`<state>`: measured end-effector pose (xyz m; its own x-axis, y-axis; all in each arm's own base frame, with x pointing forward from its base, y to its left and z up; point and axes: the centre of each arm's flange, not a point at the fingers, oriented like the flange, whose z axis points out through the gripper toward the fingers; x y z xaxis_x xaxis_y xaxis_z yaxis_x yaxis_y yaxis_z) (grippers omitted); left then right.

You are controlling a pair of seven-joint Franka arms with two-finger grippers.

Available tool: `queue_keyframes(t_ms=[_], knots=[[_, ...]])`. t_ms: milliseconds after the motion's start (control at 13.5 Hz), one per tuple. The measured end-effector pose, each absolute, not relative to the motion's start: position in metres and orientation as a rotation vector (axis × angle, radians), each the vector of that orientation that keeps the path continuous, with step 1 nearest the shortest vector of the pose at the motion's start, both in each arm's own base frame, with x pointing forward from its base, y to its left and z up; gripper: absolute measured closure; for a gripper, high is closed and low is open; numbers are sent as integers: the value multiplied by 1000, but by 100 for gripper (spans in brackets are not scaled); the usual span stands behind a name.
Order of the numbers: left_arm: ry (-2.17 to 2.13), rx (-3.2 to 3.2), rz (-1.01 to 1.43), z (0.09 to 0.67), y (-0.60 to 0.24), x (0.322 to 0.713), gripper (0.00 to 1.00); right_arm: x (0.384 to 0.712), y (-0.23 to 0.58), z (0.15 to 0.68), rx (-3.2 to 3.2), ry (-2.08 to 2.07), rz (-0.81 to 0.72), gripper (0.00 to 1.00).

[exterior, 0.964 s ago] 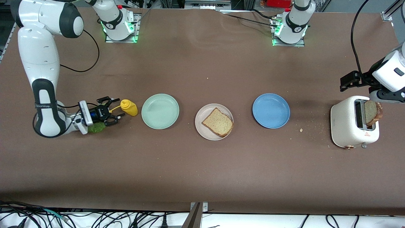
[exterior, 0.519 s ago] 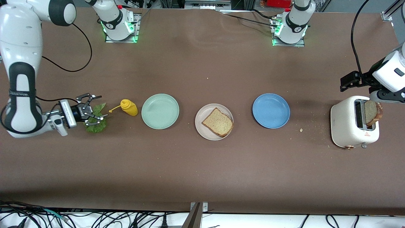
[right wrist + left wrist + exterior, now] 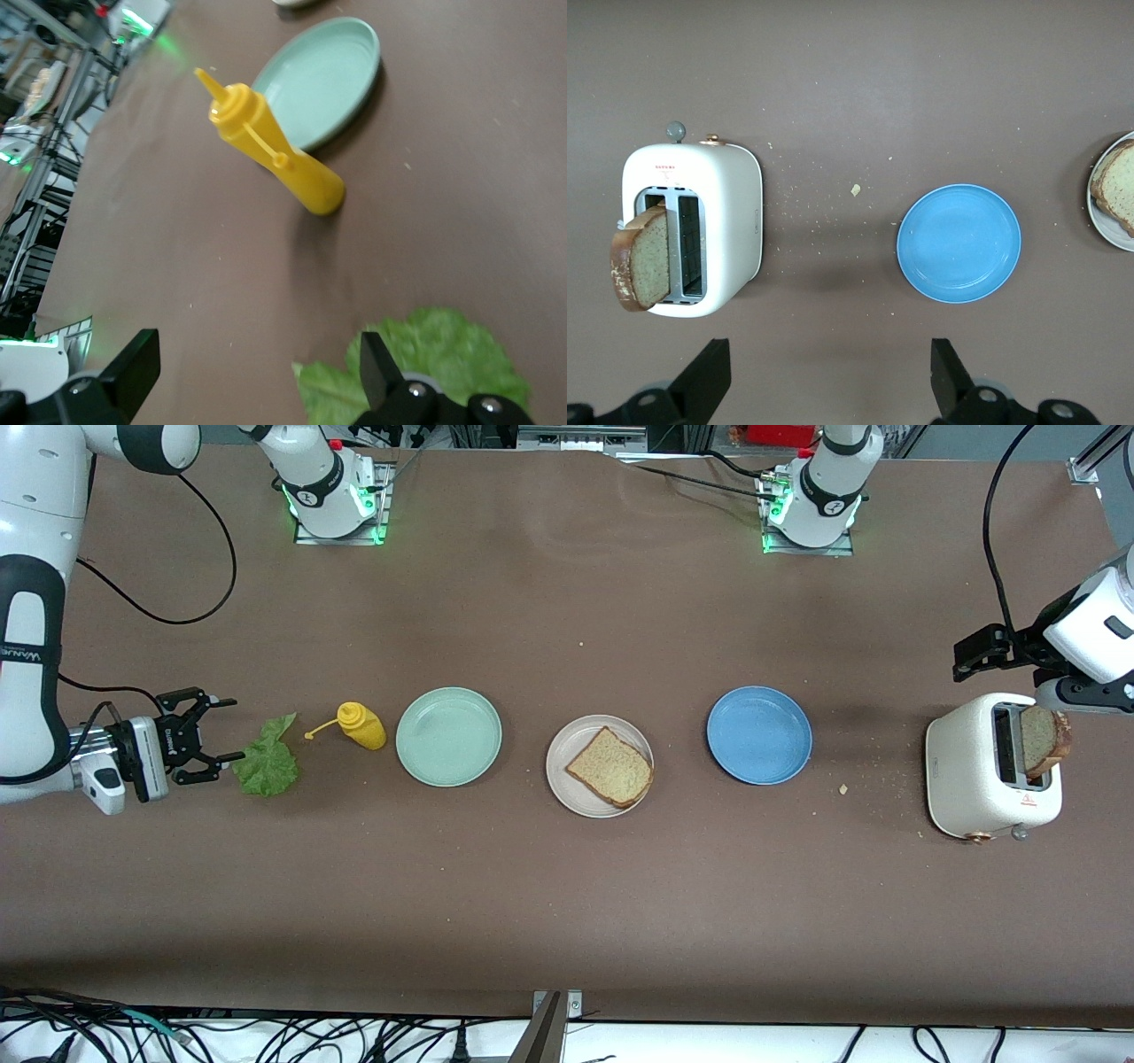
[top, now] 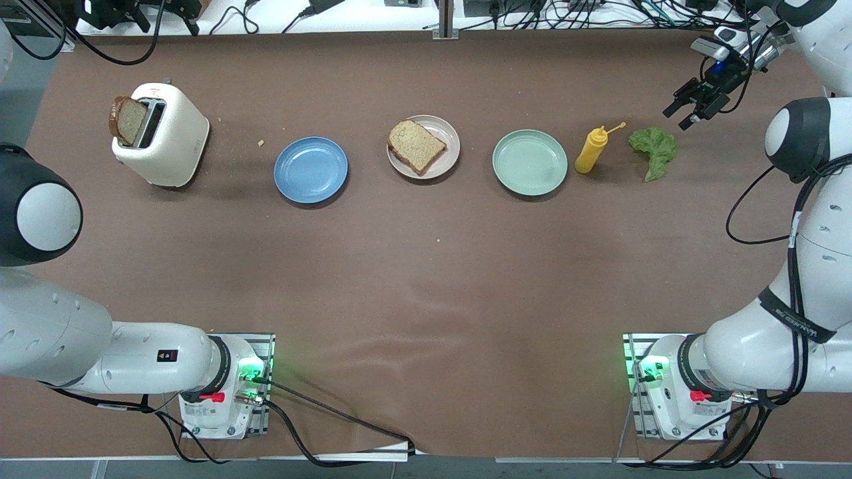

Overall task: Make sandwich in beige plate with both arms
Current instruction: 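Withdraw the right gripper from the mustard bottle, then lower the right gripper onto the green lettuce leaf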

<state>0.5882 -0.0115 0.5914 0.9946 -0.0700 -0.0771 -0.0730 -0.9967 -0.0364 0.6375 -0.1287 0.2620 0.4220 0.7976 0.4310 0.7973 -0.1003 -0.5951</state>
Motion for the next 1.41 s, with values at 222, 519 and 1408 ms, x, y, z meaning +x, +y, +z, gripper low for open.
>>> queue_keyframes(t_ms=[222, 519, 1408], knots=[[111, -3098, 118, 591, -11, 588, 0, 645, -131, 294, -2102, -1252, 131, 0], [111, -3098, 118, 591, -11, 588, 0, 656, -127, 303, -2360, -1088, 249, 0], [110, -3098, 119, 591, -11, 588, 0, 649, -78, 225, -2906, -596, 511, 0]])
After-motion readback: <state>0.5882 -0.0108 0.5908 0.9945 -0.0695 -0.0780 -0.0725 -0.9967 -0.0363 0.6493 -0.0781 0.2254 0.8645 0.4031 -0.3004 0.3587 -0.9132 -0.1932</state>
